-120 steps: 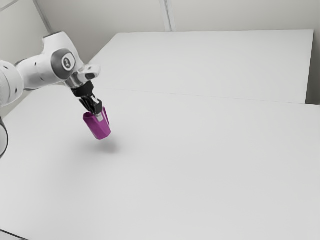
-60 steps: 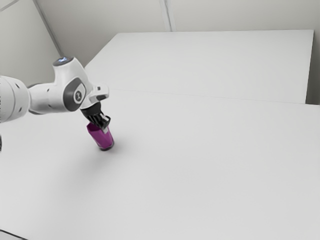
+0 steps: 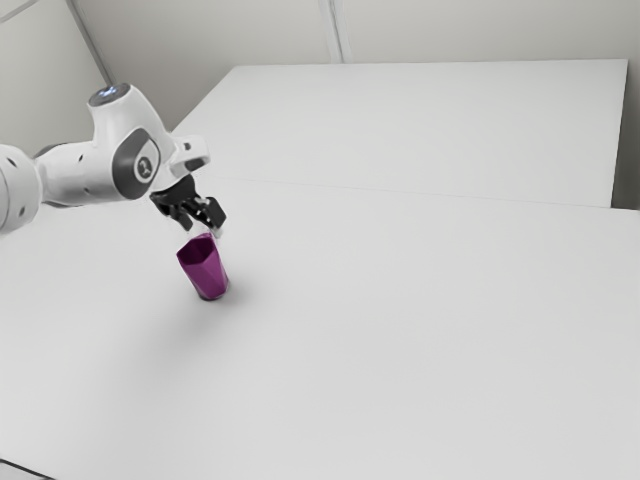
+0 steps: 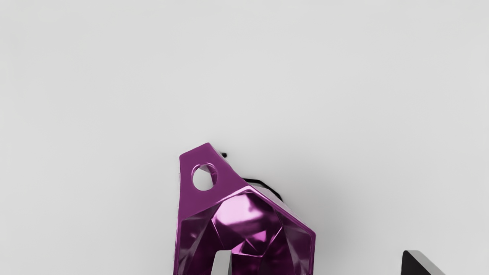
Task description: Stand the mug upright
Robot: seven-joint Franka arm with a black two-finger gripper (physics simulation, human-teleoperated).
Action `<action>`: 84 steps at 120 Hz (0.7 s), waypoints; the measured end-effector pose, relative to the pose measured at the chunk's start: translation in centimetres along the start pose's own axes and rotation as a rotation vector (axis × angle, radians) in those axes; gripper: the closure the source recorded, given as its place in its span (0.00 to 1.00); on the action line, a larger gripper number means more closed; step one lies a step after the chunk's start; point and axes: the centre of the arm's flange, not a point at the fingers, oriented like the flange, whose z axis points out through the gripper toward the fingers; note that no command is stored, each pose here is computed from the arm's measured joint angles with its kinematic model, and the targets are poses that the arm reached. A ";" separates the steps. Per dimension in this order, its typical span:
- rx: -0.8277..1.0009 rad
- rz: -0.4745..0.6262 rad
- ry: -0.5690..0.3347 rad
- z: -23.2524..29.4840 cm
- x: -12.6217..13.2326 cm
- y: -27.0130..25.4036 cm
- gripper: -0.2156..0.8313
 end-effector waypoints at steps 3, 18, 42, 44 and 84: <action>0.000 -0.002 0.006 -1.1 0.5 -0.1 0.32; 0.003 -0.006 0.045 -8.3 3.9 -0.4 0.27; 0.001 0.005 0.066 -19.1 5.9 0.4 0.23; 0.000 0.006 0.062 -19.6 5.9 0.6 0.23; -0.037 -0.001 -0.062 -20.8 4.3 1.4 0.21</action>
